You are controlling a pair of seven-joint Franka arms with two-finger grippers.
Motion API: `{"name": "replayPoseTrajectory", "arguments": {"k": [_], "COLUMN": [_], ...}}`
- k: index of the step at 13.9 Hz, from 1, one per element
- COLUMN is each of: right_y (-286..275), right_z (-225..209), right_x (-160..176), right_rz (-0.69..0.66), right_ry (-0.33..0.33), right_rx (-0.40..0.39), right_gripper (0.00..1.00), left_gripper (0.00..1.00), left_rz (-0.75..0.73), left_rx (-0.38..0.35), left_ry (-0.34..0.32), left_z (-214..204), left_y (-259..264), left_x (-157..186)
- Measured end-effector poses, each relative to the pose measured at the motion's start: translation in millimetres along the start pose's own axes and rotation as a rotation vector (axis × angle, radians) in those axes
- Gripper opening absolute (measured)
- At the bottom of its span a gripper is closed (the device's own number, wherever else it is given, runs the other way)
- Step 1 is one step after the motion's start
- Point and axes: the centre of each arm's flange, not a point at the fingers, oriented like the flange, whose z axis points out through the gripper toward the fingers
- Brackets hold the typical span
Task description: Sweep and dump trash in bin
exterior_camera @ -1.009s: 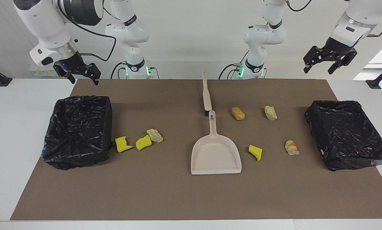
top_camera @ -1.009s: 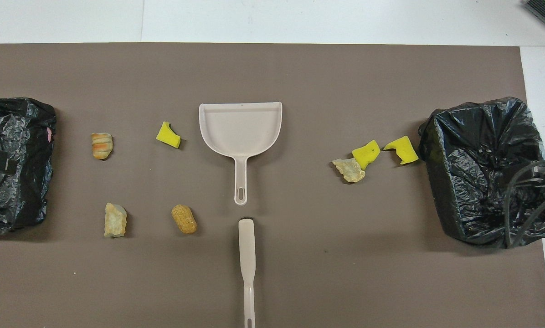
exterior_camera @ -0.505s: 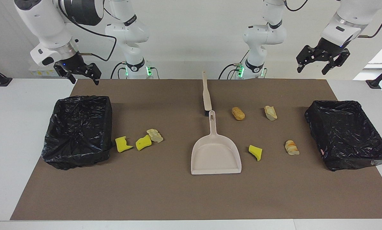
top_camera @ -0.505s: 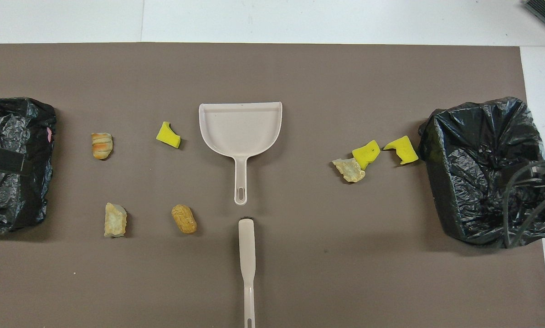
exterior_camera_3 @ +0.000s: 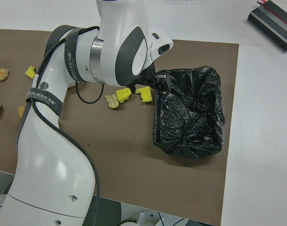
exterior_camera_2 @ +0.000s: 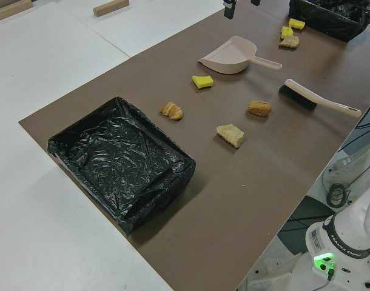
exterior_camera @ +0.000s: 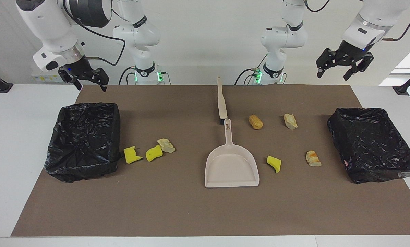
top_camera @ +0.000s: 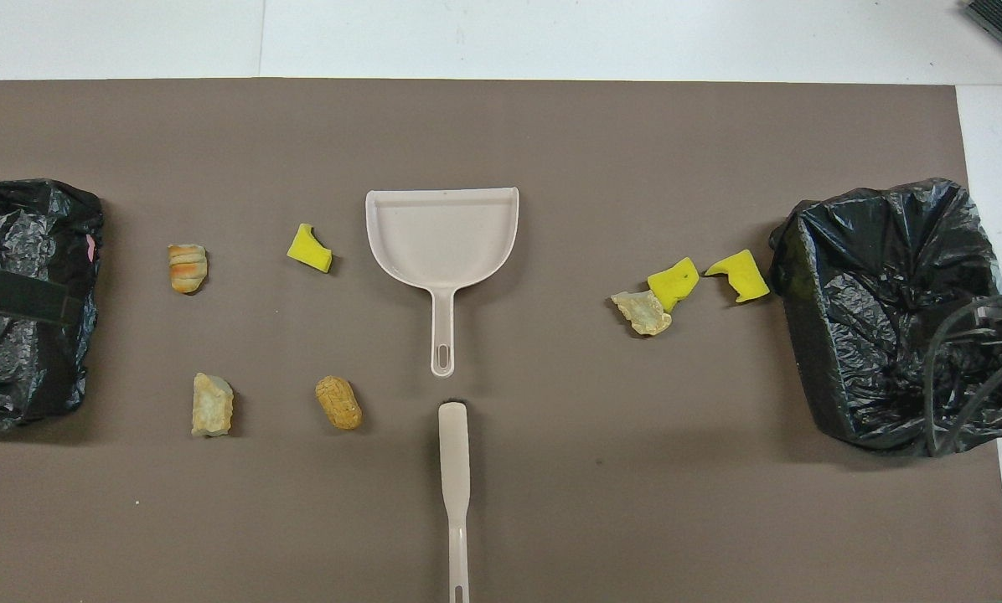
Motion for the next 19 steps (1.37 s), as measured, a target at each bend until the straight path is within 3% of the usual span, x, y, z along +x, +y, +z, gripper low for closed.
{"name": "replayPoseTrajectory", "arguments": {"k": [7, 15, 19], "right_y": [-0.6, -0.4, -50.1], "right_z": [0.8, -0.9, 6.5], "right_x": [0.0, 4.2, 26.3], "right_rz": [-0.001, -0.118, -0.216], "right_ry": [-0.002, -0.006, -0.027], "right_rx": [0.000, -0.035, -0.049], "right_gripper": [1.00, 1.00, 1.00], "left_gripper": [1.00, 1.00, 1.00], "left_rz": [0.103, 0.070, 0.046], "left_rx": [0.006, 0.034, 0.062], "left_ry": [-0.044, -0.060, -0.089], "left_z": [28.3, 163.8, 214.6], "left_y": [102.3, 232.6, 260.3], "left_x": [-11.7, -86.8, -127.4]}}
